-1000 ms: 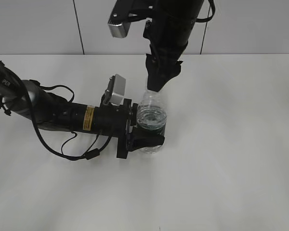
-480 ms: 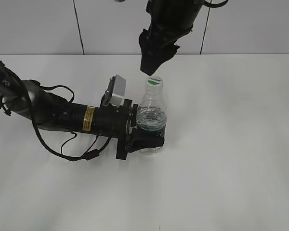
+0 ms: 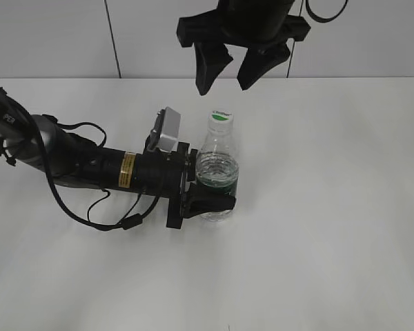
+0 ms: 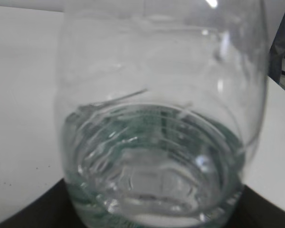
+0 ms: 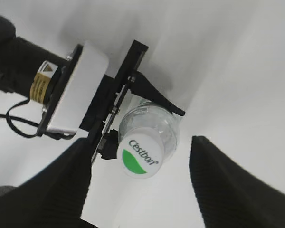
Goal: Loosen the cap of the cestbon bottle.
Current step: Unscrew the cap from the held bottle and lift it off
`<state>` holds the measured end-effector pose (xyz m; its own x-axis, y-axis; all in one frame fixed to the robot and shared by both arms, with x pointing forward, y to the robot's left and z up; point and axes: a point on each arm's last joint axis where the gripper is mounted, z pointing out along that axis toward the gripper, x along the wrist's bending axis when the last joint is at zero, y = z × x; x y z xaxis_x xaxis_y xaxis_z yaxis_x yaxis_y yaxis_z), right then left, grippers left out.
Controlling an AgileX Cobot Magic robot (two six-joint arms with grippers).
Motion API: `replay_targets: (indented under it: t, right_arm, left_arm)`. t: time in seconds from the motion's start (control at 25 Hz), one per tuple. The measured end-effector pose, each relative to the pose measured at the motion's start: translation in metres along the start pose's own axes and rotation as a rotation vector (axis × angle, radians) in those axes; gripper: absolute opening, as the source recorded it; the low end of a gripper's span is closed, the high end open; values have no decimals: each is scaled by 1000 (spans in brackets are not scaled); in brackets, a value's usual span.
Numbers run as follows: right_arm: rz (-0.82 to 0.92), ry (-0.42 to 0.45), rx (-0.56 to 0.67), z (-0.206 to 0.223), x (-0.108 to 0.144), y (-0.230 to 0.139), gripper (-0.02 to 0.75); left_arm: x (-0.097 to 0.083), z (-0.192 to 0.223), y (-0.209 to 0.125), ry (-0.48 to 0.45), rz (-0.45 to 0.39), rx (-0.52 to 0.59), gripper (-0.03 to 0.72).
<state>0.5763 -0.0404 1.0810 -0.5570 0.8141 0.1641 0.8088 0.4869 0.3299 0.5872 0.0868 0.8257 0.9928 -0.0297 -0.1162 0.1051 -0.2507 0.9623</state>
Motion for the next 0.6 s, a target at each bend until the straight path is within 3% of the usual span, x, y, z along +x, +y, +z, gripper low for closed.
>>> replay_targets:
  t: [0.2, 0.6]
  right_arm:
    - [195, -45, -6, 0, -4, 0, 493]
    - [349, -7, 30, 14, -2, 1, 493]
  left_arm:
    - [0, 0, 0, 1, 0, -1, 414]
    - [0, 0, 0, 5, -3, -4, 414]
